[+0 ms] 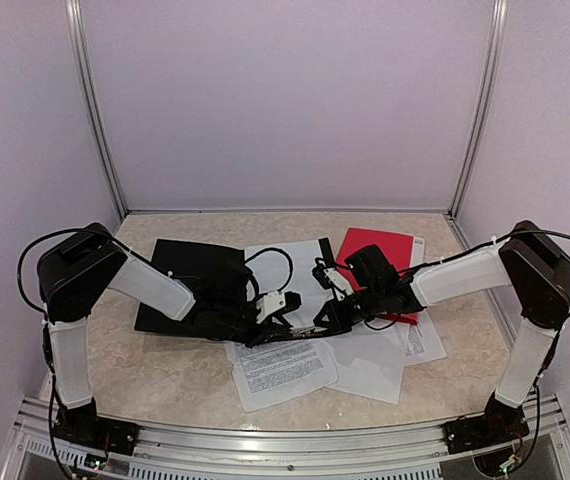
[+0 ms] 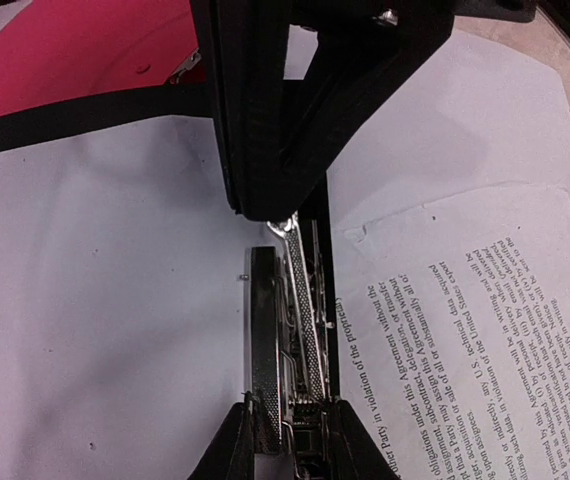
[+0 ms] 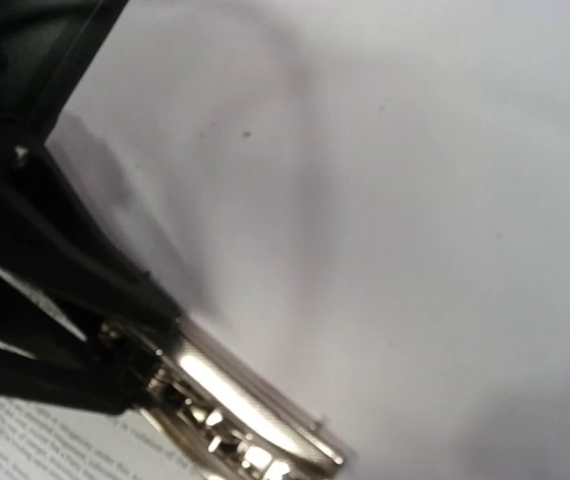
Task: Put the files into the folder
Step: Clamp the file and folder with some files.
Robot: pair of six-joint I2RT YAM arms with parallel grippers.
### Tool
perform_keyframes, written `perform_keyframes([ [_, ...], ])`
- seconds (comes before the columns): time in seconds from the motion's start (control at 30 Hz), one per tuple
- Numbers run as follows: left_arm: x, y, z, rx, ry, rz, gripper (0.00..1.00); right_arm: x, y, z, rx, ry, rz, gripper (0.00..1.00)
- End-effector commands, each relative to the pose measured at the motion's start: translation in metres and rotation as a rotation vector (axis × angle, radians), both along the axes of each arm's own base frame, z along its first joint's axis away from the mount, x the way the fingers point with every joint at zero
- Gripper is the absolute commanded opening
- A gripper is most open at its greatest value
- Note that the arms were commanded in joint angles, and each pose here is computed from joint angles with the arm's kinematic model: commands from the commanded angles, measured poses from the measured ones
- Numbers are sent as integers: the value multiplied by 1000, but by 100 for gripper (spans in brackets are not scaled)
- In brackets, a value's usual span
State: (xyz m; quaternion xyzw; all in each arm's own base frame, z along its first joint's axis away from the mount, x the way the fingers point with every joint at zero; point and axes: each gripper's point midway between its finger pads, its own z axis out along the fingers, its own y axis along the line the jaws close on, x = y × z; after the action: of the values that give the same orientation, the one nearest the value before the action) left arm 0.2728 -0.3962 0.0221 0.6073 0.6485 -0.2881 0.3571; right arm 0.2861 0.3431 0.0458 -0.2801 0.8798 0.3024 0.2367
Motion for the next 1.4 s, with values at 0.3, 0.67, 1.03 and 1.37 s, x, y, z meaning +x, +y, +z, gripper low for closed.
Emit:
perform_keyframes([
  [0.3,-16,8,-21,50,57,-19,23,-18,-46,-88,-214,125,-29,0],
  [0.67,-13,9,-20,51,55,-5,23,-24,-53,-100,-230,137,-26,0],
  [1.03,-11,8,-18,41,62,7,23,-33,-62,-111,-253,154,-26,0],
  [1.37,-17,9,-18,36,62,-20,23,-35,-68,-123,-287,162,-21,0],
])
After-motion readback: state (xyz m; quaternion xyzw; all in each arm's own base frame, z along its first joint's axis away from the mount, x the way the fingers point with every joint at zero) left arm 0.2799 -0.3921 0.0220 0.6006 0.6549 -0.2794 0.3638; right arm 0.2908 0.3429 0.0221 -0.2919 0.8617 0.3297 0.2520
